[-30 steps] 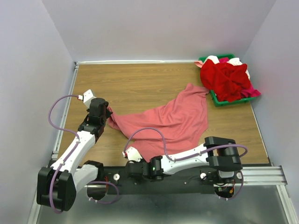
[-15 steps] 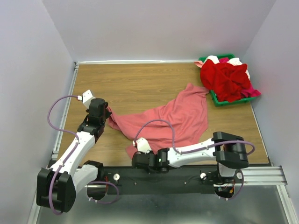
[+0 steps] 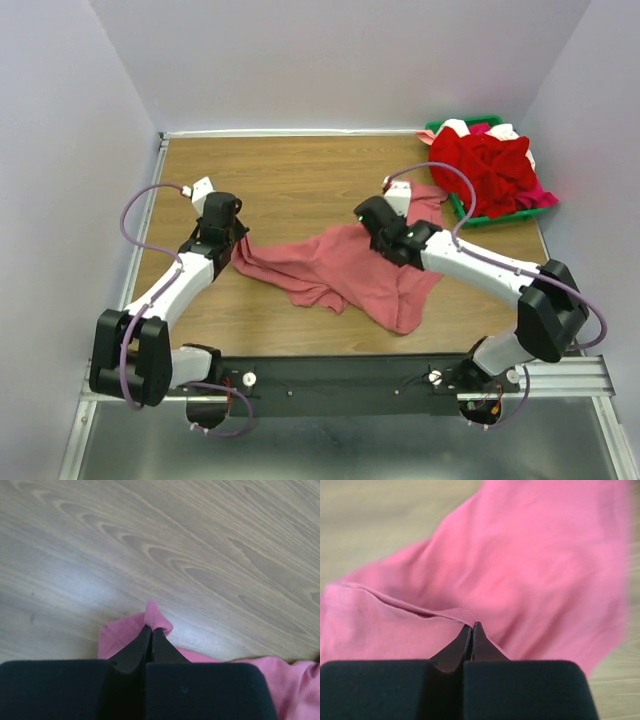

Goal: Fold and stack the t-shirts
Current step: Flatten the tshirt out

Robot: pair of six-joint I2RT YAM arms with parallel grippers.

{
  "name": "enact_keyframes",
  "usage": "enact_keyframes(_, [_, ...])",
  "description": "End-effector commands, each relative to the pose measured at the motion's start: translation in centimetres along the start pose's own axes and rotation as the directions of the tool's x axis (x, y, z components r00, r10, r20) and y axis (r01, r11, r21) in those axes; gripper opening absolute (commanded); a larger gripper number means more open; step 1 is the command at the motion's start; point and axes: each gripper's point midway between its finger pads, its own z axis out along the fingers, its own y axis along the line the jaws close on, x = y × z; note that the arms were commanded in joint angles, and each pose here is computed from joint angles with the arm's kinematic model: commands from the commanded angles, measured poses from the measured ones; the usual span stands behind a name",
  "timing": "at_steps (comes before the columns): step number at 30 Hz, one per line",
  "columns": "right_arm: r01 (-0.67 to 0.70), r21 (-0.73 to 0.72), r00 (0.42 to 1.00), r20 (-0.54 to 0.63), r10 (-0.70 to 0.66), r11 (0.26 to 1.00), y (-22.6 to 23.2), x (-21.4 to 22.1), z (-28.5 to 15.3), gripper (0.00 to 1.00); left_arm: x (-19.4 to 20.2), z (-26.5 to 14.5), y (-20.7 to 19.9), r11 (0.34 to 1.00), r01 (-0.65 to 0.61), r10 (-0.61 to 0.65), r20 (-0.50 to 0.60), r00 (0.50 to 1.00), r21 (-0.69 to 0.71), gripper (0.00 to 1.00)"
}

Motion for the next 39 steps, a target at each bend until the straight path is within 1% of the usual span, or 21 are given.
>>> enact_keyframes(1, [-0.041,0.192,0.991,0.134,0.015,0.981,-5.2,-6.6,0.9,0.0,-2.3,1.0,-2.4,0.998,-0.021,0.019,0.033,0.999,0.056,0.0])
enact_keyframes(3, [-0.086,0.233,0.982,0.184,0.043,0.969,-7.0,-9.3,0.8,0.0,-3.9,1.0,-3.1,0.999,-0.025,0.023,0.056,0.998,0.045,0.0])
enact_keyframes(6, [-0.126,0.227,0.956,0.287,0.057,0.966,-7.7,-14.5,-1.7,0.0,-6.4,0.2,-4.3,0.998,-0.026,0.021,0.095,0.995,0.055,0.0])
enact_keyframes(9, [-0.154,0.172,0.919,0.386,0.078,0.973,-7.9,-19.1,-5.7,0.0,-9.8,-2.4,-5.7,0.994,-0.004,-0.013,0.165,0.986,0.105,0.0])
enact_keyframes(14, [-0.157,0.084,0.854,0.512,0.093,0.984,-9.2,-23.8,-12.9,0.0,-16.5,-10.4,-7.3,0.974,0.039,-0.11,0.315,0.943,0.224,0.0])
enact_keyframes(17, [-0.166,0.021,0.794,0.596,0.121,0.986,-10.8,-26.3,-18.2,0.0,-20.6,-16.8,-8.2,0.942,0.034,-0.181,0.419,0.889,0.335,0.0])
enact_keyframes(18, [-0.165,-0.013,0.768,0.626,0.136,0.986,-11.0,-27.4,-20.3,0.0,-22.6,-20.3,-8.5,0.92,0.03,-0.225,0.464,0.857,0.391,0.0])
enact_keyframes(19, [-0.161,-0.037,0.749,0.646,0.147,0.986,-11.3,-28.0,-21.8,0.0,-23.4,-22.2,-8.6,0.907,0.027,-0.247,0.478,0.843,0.421,0.0])
enact_keyframes(20, [-0.17,-0.084,0.712,0.679,0.181,0.982,-12.1,-28.7,-24.4,0.01,-24.0,-24.0,-8.9,0.889,0.016,-0.265,0.485,0.833,0.458,0.0])
enact_keyframes(21, [-0.148,-0.141,0.684,0.701,0.204,0.979,-12.0,-29.7,-26.6,0.0,-25.4,-27.6,-8.8,0.861,0.0,-0.306,0.518,0.799,0.509,0.0])
enact_keyframes(23, [-0.071,-0.258,0.64,0.729,0.242,0.964,-11.5,-30.5,-30.6,0.0,-26.4,-31.4,-9.1,0.819,-0.044,-0.335,0.54,0.772,0.572,0.0])
enact_keyframes(24, [-0.025,-0.294,0.629,0.738,0.244,0.956,-11.1,-30.6,-31.9,0.0,-27.5,-34.9,-8.8,0.79,-0.075,-0.368,0.568,0.736,0.608,0.0])
enact_keyframes(26, [0.052,-0.372,0.596,0.757,0.27,0.927,-10.6,-31.1,-35.2,0.0,-28.0,-38.2,-9.0,0.751,-0.132,-0.375,0.584,0.72,0.646,0.0])
enact_keyframes(27, [0.123,-0.434,0.585,0.758,0.288,0.893,-9.7,-30.9,-37.1,0.0,-28.4,-40.7,-8.8,0.729,-0.152,-0.395,0.592,0.703,0.667,0.0])
enact_keyframes(29, [0.182,-0.493,0.559,0.764,0.322,0.851,-9.5,-30.8,-40.1,0.0,-28.2,-43.9,-8.6,0.68,-0.204,-0.413,0.597,0.688,0.705,0.0])
enact_keyframes(30, [0.233,-0.535,0.55,0.761,0.344,0.812,-9.1,-30.5,-41.8,0.0,-28.4,-46.0,-8.4,0.651,-0.226,-0.435,0.601,0.671,0.724,0.0])
enact_keyframes(31, [0.261,-0.554,0.54,0.763,0.356,0.79,-9.0,-30.3,-43.0,0.0,-28.2,-47.7,-8.0,0.628,-0.25,-0.448,0.605,0.659,0.737,0.0])
enact_keyframes(32, [0.29,-0.569,0.524,0.767,0.37,0.77,-9.0,-30.3,-44.4,0.0,-27.7,-49.2,-8.3,0.59,-0.293,-0.443,0.604,0.663,0.753,0.0])
enact_keyframes(35, [0.389,-0.618,0.466,0.772,0.433,0.684,-9.3,-29.9,-49.7,0.0,-27.4,-53.6,-7.2,0.532,-0.352,-0.48,0.617,0.623,0.77,0.0])
enact_keyframes(36, [0.412,-0.62,0.429,0.779,0.458,0.668,-10.1,-30.0,-51.9,0.0,-27.4,-55.3,-6.6,0.519,-0.373,-0.496,0.627,0.601,0.769,0.0])
enact_keyframes(39, [0.441,-0.621,0.395,0.783,0.481,0.649,-10.5,-30.2,-54.0,0.0,-27.2,-57.6,-5.6,0.512,-0.404,-0.517,0.648,0.56,0.758,0.0])
